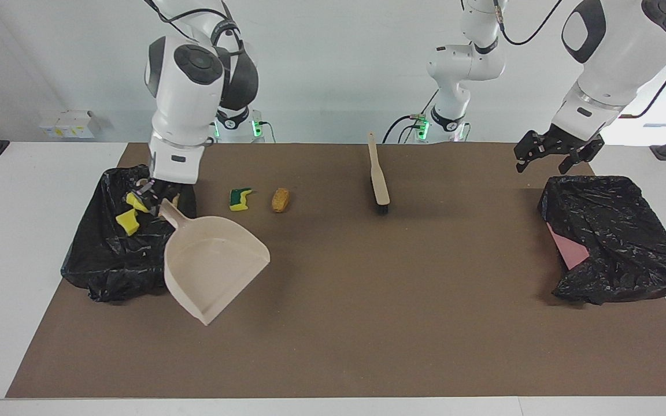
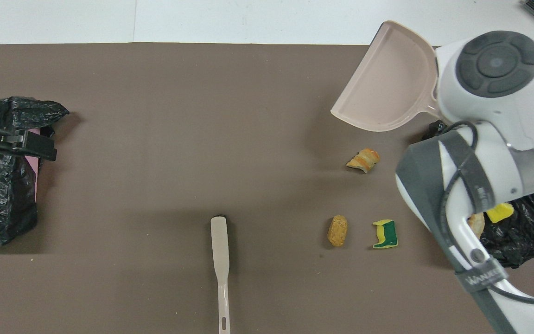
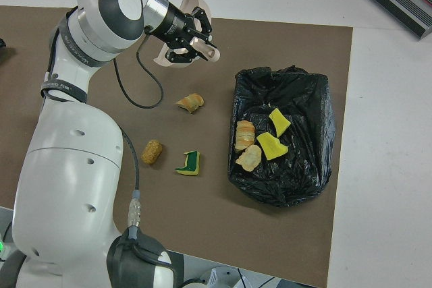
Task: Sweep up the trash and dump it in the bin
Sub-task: 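Bring the empty dustpan back to the table center with the right gripper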
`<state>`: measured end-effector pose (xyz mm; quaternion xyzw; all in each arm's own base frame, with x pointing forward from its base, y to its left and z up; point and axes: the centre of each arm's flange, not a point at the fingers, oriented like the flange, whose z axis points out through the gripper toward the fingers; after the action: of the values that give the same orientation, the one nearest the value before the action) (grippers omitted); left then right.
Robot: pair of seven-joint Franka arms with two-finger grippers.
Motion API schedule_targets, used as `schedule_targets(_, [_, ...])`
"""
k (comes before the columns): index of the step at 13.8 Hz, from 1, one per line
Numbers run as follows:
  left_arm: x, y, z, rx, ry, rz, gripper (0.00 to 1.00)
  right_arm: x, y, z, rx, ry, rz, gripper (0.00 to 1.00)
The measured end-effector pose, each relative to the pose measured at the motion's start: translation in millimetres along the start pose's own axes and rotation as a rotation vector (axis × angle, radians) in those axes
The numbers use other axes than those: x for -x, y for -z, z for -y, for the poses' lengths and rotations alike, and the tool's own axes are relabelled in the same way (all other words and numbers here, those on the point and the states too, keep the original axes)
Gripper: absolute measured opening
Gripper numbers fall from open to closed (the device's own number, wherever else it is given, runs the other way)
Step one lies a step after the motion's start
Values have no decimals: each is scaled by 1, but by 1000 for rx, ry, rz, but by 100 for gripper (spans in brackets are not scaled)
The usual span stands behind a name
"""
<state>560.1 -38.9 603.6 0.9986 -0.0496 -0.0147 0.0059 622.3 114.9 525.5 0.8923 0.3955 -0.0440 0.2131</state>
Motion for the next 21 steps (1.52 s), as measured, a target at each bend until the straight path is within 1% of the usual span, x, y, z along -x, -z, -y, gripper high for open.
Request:
schedule_targets(2, [0, 1, 0, 0, 0, -1, 100, -33, -2, 29, -87, -142, -38, 32])
schedule_targets(5, [1, 1, 0, 0, 0, 0, 100, -58, 12, 62, -238, -359, -83, 32])
schedule_targets(7, [2, 1, 0, 0, 0, 4, 100, -72, 23, 82, -322, -498, -90, 32])
schedule_targets(10, [8, -3, -1, 1, -1, 18, 100, -118, 38, 130, -433, -691, -73, 32])
schedule_targets(12, [14, -5, -1, 1, -1, 25, 100, -152, 40, 160, -484, -767, -63, 32])
schedule_targets(16, [18, -5, -1, 2, -1, 26, 100, -218, 30, 232, -542, -919, -57, 32])
schedule_targets(18, [18, -6, -1, 2, -2, 28, 100, -242, 21, 271, -588, -943, -44, 32])
schedule_targets(21, [18, -8, -1, 2, -2, 31, 100, -257, 7, 307, -603, -914, -19, 32])
